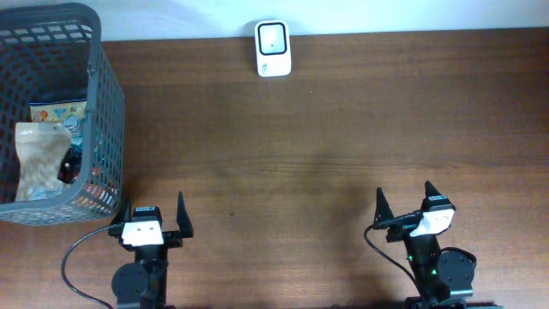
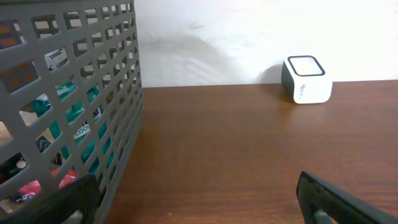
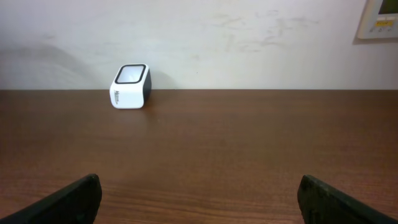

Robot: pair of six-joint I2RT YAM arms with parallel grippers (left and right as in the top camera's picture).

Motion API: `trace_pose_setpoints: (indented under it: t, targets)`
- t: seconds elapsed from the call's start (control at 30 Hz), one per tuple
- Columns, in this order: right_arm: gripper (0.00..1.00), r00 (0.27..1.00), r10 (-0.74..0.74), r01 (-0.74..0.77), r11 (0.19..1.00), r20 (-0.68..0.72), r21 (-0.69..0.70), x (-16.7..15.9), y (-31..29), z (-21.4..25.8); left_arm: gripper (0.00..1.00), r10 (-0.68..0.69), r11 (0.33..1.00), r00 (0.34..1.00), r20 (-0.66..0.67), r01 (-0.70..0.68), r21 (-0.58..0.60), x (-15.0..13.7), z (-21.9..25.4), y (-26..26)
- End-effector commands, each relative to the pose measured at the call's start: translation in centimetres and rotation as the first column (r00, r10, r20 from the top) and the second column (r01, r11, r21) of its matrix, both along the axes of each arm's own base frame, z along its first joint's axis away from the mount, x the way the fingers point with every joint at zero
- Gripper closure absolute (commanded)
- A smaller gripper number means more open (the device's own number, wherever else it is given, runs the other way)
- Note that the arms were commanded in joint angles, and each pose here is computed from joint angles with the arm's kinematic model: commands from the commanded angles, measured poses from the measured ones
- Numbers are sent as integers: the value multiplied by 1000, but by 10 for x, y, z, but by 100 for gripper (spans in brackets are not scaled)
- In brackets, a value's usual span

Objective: Scan the item barcode

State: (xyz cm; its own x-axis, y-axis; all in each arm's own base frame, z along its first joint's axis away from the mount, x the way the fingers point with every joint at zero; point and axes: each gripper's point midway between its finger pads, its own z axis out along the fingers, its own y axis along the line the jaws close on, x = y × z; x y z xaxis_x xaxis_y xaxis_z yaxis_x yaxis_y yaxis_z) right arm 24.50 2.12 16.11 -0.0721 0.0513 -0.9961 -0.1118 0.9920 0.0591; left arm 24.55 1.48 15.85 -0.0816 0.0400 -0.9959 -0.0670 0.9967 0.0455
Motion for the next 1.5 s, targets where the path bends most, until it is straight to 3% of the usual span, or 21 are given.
trace_pose_setpoints:
  t: [0.0, 0.27, 0.33, 0.4, 0.43, 0.53, 0.67, 0.73, 0.77, 0.83, 0.93, 1.03, 1.13, 1.17, 1.3, 1.37, 1.47]
  targets:
    - [2, 1000, -11, 11, 1000, -2, 3, 0, -2, -3, 1, 13, 1000, 1000, 1, -13, 16, 0, -2, 3]
    - [2, 1000, -11, 11, 1000, -3, 3, 0, -2, -3, 1, 12, 1000, 1000, 1, -12, 15, 0, -2, 2]
    - [2, 1000, -11, 11, 1000, -3, 3, 0, -2, -3, 1, -189, 978, 977, 101, 196, -68, 0, 22, -34]
    - [2, 1000, -11, 11, 1000, -2, 3, 0, -2, -3, 1, -440, 892, 875, 201, 451, -12, -14, 48, -78]
    - [2, 1000, -11, 11, 1000, -3, 3, 0, -2, -3, 1, -568, 817, 758, 319, 567, 106, -33, 83, -101]
    - [2, 1000, -11, 11, 1000, -3, 3, 0, -2, -3, 1, -587, 803, 655, 476, 548, 236, -56, 131, -104]
    - [2, 1000, -11, 11, 1000, -3, 3, 0, -2, -3, 1, -431, 897, 698, 572, 400, 188, -60, 191, -77]
    - [2, 1000, -11, 11, 1000, -2, 3, 0, -2, -3, 1, -415, 910, 823, 388, 377, 174, -29, 223, -72]
    - [2, 1000, -11, 11, 1000, -2, 3, 0, -2, -3, 1, -420, 908, 852, 314, 389, 158, -17, 227, -73]
    - [2, 1000, -11, 11, 1000, -2, 3, 0, -2, -3, 1, -507, 862, 842, 186, 494, 115, 1, 237, -87]
    - [2, 1000, -11, 11, 1000, -3, 3, 0, -2, -3, 1, -523, 852, 844, 117, 516, 84, 39, 260, -89]
    - [1, 1000, -11, 11, 1000, -3, 3, 0, -2, -3, 1, -408, 913, 912, -44, 407, -22, 87, 279, -67]
    - [2, 1000, -11, 11, 1000, -2, 3, 0, -2, -3, 1, -9, 1000, 966, -258, 11, 6, 128, 300, 14]
    - [1, 1000, -11, 11, 1000, -3, 3, 0, -2, -3, 1, 79, 997, 958, -275, -77, 16, 138, 317, 42]
    - [2, 1000, -11, 11, 1000, -3, 3, 0, -2, -3, 1, 224, 970, 950, -218, -238, -40, 151, 356, 126]
    - [2, 1000, -11, 11, 1000, -3, 3, 0, -2, -3, 1, 339, 933, 908, -246, -359, -41, 148, 342, 182]
    - [2, 1000, -11, 11, 1000, -2, 3, 0, -2, -3, 1, 400, 894, 845, -354, -445, -51, 140, 307, 221]
